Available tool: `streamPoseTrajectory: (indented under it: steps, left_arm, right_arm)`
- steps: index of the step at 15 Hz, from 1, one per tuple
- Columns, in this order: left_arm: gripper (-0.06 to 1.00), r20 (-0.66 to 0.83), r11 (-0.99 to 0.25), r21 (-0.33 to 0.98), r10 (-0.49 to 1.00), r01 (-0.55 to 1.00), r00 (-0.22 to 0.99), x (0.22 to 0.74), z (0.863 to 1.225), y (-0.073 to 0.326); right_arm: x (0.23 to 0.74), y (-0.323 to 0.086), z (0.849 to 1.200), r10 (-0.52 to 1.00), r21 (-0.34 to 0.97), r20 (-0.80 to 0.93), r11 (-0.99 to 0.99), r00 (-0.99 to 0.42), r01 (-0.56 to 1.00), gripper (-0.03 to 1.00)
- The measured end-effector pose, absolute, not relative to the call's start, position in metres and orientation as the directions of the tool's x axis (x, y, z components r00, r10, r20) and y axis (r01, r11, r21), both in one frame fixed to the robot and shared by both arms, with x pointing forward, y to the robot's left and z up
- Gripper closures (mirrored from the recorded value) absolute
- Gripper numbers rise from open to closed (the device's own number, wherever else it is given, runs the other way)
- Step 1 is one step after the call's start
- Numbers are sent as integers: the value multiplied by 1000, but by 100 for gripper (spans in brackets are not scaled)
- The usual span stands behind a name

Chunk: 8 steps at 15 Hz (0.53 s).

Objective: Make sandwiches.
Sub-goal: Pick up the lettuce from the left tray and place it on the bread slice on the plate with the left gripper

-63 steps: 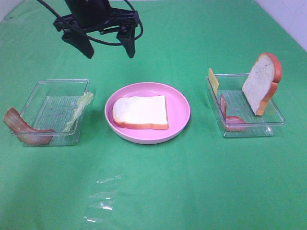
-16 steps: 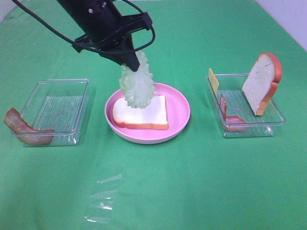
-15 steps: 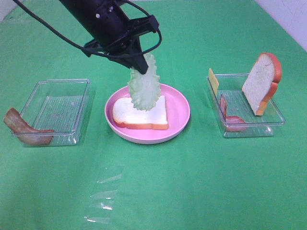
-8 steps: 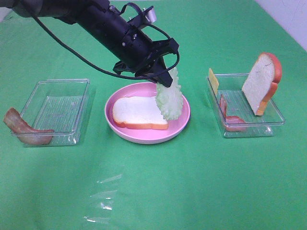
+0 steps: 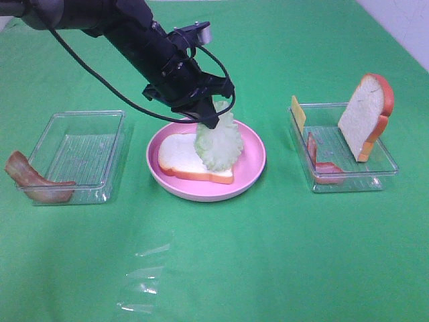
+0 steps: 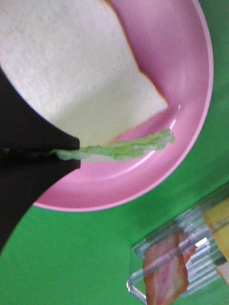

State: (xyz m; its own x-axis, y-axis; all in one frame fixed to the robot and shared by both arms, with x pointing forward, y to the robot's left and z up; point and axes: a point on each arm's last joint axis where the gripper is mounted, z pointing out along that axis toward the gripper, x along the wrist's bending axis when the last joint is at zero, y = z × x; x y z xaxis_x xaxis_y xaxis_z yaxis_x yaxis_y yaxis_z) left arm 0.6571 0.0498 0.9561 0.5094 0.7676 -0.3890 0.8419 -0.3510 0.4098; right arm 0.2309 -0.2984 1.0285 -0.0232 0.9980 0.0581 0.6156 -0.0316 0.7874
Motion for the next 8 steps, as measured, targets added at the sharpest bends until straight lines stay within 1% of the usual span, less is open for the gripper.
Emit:
streamPoseTrajectory:
  steps: [3, 8]
  left_arm:
    - [94, -314, -378, 402, 798, 834, 514, 661, 953, 60]
    - [94, -280, -372, 441, 808, 817, 519, 666, 954, 61]
  right_arm:
    - [231, -298, 1028, 998, 787, 58, -32, -23, 616, -1]
    - [231, -298, 1028, 998, 787, 58, -32, -23, 616, -1]
